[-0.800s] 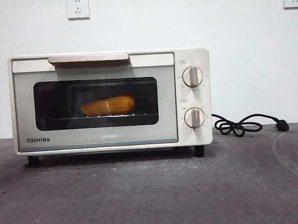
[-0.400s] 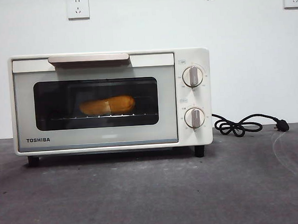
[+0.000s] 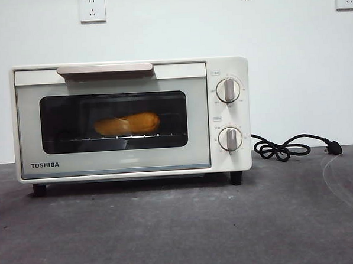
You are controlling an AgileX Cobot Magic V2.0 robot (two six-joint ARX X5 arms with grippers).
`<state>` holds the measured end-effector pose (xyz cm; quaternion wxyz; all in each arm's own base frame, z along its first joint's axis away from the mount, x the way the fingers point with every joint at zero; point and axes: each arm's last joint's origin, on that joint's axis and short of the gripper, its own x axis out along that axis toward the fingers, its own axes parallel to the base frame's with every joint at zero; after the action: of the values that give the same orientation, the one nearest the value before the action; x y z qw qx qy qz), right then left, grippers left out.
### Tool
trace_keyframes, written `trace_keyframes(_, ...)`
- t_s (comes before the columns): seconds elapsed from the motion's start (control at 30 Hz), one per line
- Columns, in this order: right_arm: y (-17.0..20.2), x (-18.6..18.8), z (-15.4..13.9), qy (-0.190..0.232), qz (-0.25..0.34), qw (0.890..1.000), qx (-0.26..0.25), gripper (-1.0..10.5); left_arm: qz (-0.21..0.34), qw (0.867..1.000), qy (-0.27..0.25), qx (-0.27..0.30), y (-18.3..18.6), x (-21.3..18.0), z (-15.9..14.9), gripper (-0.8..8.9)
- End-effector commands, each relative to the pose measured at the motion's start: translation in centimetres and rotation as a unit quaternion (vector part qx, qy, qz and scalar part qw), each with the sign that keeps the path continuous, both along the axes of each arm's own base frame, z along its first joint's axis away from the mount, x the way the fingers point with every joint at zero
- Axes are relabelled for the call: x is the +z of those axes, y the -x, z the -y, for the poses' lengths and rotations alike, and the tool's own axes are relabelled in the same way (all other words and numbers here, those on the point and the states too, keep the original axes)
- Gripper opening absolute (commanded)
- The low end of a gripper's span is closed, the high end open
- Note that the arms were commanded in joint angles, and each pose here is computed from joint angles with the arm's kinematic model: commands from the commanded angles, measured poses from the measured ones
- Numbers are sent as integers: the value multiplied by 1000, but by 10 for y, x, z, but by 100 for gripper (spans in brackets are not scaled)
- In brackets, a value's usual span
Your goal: Take the corn from the table,put the corn in the oven
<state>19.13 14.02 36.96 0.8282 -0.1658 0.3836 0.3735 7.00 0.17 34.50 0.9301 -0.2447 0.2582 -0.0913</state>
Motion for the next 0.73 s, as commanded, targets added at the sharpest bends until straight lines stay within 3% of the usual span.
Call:
trace_keyframes(0.03,0,2,0,-4,3,1000,-5,1,-6,1000,3,0,-2,-2,0,-4)
trace_keyframes(0.27,0,2,0,-4,3,1000,-5,1,46,998,-14,-37,21,2,8,-4)
trace_keyframes(0.4,0,2,0,-3,3,1000,-5,1,126,991,-45,-22,30,7,9,-4)
trace_keyframes(0.5,0,2,0,-4,3,1000,-5,1,234,970,-66,-11,30,9,9,-4)
trace_keyframes(0.73,0,1,0,-2,4,1000,-7,1,442,889,-118,-20,15,-24,9,-4)
